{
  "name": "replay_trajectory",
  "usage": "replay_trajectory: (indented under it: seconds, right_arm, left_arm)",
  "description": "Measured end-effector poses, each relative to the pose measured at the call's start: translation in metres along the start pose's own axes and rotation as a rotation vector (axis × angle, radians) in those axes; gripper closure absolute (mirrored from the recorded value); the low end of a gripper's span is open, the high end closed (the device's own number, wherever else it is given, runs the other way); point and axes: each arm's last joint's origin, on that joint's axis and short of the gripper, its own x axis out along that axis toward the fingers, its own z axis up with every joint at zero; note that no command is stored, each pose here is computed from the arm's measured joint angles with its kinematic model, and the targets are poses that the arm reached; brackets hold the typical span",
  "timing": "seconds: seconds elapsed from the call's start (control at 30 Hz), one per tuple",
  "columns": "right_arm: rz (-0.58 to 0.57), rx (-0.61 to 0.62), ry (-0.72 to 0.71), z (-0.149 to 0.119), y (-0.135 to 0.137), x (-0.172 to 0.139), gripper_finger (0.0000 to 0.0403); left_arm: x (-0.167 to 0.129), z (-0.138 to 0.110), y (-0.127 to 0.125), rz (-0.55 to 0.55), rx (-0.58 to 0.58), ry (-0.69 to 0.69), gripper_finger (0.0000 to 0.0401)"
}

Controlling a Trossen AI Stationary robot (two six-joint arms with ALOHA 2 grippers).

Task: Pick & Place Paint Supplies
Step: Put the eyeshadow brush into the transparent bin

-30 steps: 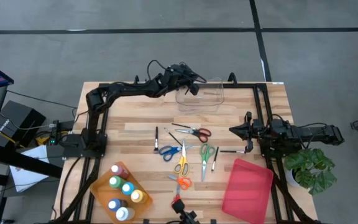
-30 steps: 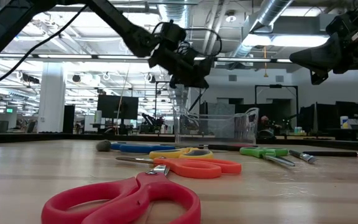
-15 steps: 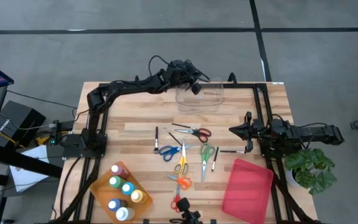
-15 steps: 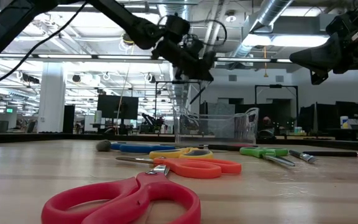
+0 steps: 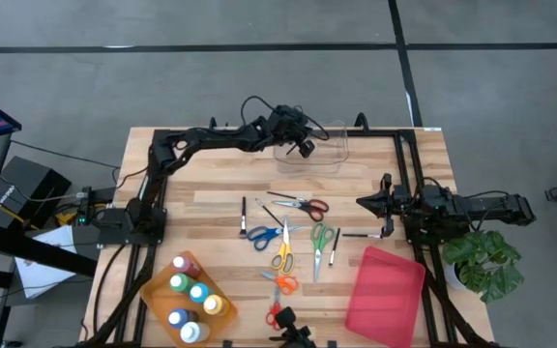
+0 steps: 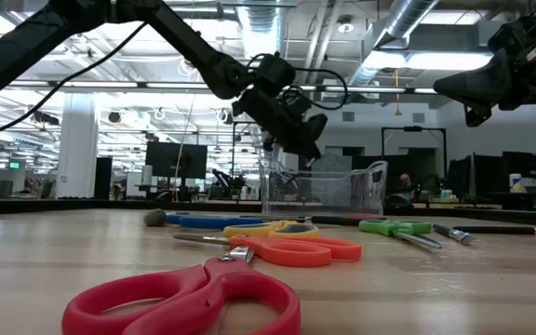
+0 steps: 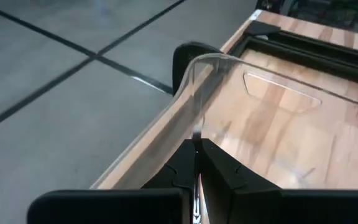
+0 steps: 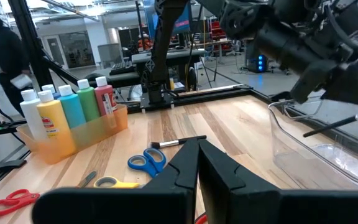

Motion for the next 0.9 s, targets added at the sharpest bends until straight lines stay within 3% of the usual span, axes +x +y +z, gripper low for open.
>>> replay_trajectory:
  seconds: [0.9]
  right_arm:
    - [0.000, 0.000, 0.000, 0.0000, 0.0000, 0.0000, 0.0395]
  left_arm:
    - [-0.0011, -0.0068, 0.0067, -0.004, -0.007, 0.083, 0.0395]
